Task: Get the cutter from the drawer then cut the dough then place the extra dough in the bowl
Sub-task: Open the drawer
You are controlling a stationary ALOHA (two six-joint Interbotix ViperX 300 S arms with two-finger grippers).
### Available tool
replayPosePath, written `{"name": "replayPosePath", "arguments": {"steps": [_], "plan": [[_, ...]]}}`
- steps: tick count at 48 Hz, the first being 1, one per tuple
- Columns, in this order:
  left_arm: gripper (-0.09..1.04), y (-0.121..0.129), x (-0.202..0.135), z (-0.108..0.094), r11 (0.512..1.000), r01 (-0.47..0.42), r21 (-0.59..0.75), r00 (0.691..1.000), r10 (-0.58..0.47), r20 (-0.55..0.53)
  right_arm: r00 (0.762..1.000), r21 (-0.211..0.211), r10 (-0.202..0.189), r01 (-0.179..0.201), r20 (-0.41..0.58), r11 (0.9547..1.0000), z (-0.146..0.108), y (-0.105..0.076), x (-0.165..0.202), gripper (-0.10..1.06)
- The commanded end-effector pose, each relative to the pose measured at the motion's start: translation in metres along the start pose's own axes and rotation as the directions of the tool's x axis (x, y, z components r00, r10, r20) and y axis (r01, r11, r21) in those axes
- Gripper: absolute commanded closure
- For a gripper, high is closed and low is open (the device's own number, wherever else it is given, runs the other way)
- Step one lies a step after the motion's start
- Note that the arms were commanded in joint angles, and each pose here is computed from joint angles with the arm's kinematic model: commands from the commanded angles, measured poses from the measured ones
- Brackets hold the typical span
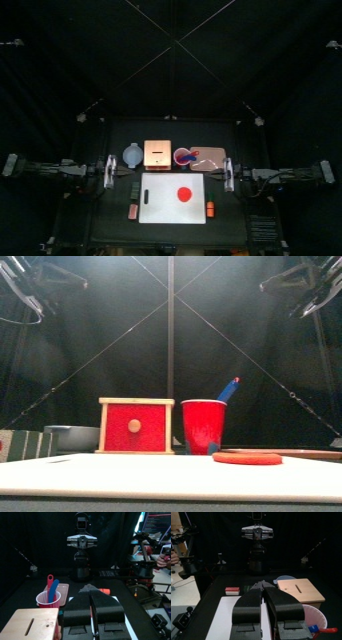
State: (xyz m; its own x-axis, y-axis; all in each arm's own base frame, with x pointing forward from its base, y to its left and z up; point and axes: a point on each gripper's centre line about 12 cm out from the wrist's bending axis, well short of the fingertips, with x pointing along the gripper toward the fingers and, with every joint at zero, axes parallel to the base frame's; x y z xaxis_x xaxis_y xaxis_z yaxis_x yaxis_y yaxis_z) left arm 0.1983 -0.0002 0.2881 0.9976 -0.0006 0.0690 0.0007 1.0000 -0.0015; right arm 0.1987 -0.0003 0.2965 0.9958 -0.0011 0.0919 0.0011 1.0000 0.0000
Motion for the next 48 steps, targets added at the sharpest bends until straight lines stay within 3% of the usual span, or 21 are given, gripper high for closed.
{"name": "replayPosePath", "arguments": {"steps": [1,6,12,17,28,36,48], "plan": [[0.86,0.006,0.001,-0.011,0.999,-0.034,-0.026,0.999,0.034,0.015,0.999,-0.019,-0.028,0.027,-0.032,0.9994,-0.009,-0.006,0.003,0.97],[0.87,0.008,-0.001,-0.020,0.996,-0.053,-0.074,0.997,0.057,0.052,0.996,-0.018,-0.057,0.056,-0.064,0.9983,-0.015,-0.013,0.012,0.97],[0.87,0.013,-0.002,-0.032,0.988,-0.089,-0.130,0.990,0.101,0.094,0.995,-0.066,-0.072,0.067,-0.071,0.9956,-0.016,-0.019,0.037,0.97],[0.87,0.016,0.000,-0.039,0.980,-0.110,-0.163,0.986,0.129,0.109,0.994,-0.109,-0.094,0.086,-0.064,0.9903,-0.014,-0.031,0.061,0.97],[0.87,0.015,0.019,-0.059,0.954,-0.161,-0.255,0.983,0.178,0.044,0.986,-0.185,-0.153,0.138,-0.070,0.9729,-0.025,-0.071,0.123,0.97],[0.87,0.013,0.036,-0.073,0.920,-0.220,-0.324,0.974,0.223,-0.028,0.979,-0.210,-0.173,0.149,-0.103,0.9664,-0.046,-0.098,0.169,0.97],[0.85,0.010,0.063,-0.102,0.885,-0.307,-0.350,0.951,0.274,-0.141,0.967,-0.234,-0.193,0.151,-0.168,0.9603,-0.091,-0.137,0.232,0.97]]}}
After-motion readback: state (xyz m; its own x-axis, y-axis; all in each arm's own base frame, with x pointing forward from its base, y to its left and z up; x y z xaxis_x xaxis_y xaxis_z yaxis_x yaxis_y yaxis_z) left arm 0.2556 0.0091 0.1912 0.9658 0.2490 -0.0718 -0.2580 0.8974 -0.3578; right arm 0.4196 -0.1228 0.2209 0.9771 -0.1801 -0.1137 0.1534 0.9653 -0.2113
